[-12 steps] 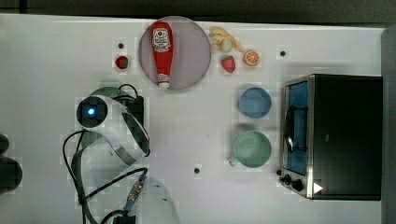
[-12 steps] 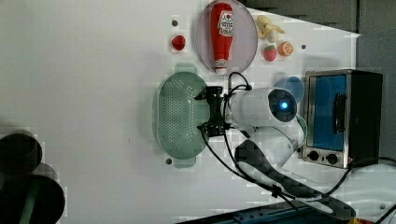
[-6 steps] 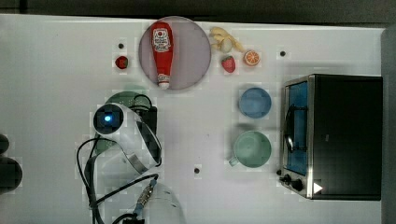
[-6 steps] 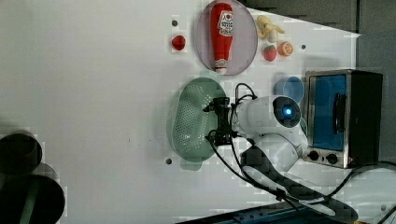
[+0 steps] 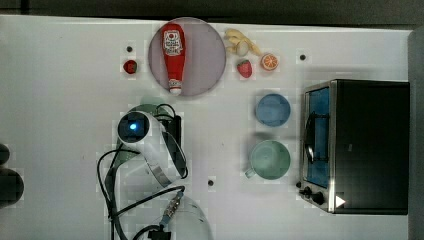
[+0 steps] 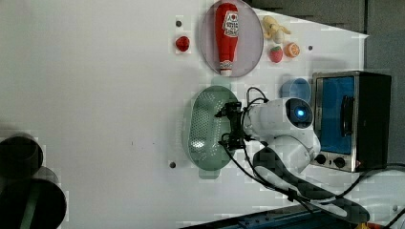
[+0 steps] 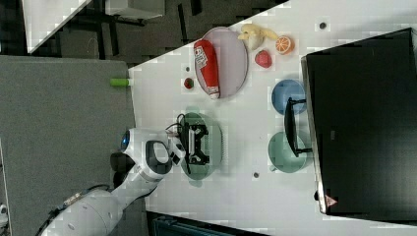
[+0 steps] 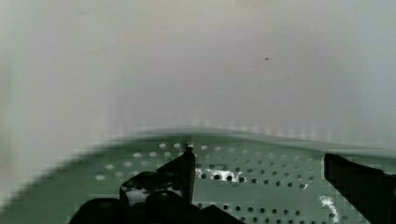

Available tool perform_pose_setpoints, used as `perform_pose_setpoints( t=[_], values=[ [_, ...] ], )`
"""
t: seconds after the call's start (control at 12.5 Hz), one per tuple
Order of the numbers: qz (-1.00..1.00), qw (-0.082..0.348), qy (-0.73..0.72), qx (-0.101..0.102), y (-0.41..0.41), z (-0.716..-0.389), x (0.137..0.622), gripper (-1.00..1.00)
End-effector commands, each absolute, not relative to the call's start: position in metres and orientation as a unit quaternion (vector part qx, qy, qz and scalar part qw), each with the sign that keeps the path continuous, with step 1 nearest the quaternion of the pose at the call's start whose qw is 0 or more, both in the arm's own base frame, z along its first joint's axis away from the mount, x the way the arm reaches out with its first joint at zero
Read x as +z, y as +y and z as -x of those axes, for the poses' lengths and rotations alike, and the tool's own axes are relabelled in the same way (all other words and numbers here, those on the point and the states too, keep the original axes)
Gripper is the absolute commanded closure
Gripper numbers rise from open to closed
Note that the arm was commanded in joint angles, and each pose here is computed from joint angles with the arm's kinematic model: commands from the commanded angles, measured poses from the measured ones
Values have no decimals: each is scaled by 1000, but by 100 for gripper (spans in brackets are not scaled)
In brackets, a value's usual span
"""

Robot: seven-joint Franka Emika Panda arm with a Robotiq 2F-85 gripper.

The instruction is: Drag strainer left to right.

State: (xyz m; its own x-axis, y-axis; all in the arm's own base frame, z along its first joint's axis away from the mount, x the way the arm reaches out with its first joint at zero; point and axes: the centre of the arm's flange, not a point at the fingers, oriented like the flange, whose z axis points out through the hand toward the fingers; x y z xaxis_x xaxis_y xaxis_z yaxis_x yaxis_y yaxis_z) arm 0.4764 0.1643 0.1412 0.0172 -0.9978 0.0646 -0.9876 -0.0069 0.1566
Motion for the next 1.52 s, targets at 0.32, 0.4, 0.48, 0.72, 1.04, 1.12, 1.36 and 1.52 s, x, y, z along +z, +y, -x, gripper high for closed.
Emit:
perform_pose_setpoints(
  t=[0.32,0.4,0.48,0.72,1.04,1.12,1.36,1.52],
  values=[
    [-715,83,-695,-6,78,-497,161,-100],
    [-717,86,-692,-5,66,-498,160,-100],
    [-717,88,-692,-4,54,-499,160,-100],
    [-711,95,-697,-2,23,-498,157,-100],
    [-721,104,-685,-1,-15,-498,156,-100],
    [-726,105,-680,0,-25,-499,156,-100],
    [-719,108,-686,6,-54,-498,157,-100],
    [-713,111,-692,7,-65,-496,157,-100]
  ],
)
